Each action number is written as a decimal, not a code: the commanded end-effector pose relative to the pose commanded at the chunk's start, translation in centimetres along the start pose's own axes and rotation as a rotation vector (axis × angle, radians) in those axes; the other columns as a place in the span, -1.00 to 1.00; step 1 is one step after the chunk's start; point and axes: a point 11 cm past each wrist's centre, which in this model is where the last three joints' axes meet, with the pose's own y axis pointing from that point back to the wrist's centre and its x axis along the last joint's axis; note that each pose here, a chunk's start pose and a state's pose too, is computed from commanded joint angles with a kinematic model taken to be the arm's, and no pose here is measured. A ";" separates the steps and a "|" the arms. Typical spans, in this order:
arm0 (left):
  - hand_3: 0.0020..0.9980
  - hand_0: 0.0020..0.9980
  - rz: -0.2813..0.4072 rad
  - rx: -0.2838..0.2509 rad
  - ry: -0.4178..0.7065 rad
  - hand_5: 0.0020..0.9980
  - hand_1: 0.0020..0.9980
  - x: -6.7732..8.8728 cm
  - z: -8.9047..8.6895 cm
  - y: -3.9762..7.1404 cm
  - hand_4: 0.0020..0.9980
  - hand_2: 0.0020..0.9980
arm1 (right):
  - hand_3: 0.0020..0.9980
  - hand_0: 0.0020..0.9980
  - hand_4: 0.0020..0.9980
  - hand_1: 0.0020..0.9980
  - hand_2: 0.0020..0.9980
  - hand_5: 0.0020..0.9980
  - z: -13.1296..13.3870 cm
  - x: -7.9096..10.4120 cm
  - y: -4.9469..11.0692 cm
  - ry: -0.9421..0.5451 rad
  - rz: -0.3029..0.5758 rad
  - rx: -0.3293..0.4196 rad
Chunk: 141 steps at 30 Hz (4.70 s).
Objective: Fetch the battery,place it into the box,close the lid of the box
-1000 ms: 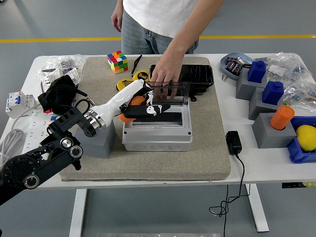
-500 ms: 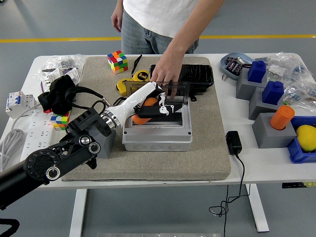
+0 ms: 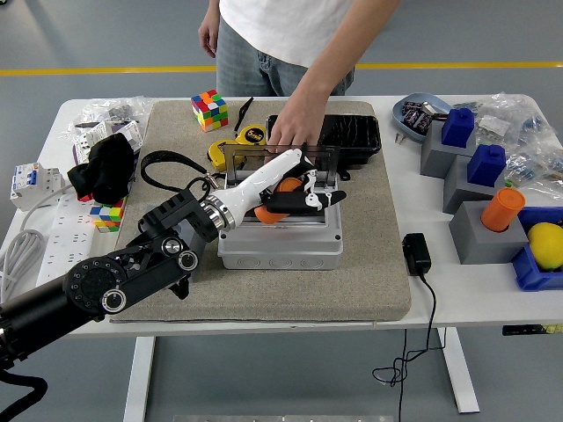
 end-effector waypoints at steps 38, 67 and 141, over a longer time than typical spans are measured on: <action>-0.10 0.19 -0.075 0.048 -0.153 0.22 0.08 -0.7 -2.6 -0.4 0.86 -0.17 | 0.66 0.75 1.00 0.72 0.62 1.00 0.4 0.0 0.0 0.002 0.000 -0.008; 0.07 0.43 -0.103 -0.018 -0.224 0.43 0.23 1.1 1.4 -0.8 1.00 0.16 | 0.66 0.75 1.00 0.72 0.62 1.00 0.5 -0.1 0.1 -0.006 -0.005 -0.011; 0.37 1.00 0.127 0.302 -0.371 1.00 1.00 10.9 -2.3 4.1 1.00 0.98 | 0.66 0.75 1.00 0.71 0.62 1.00 0.8 -0.7 0.2 -0.018 -0.010 -0.021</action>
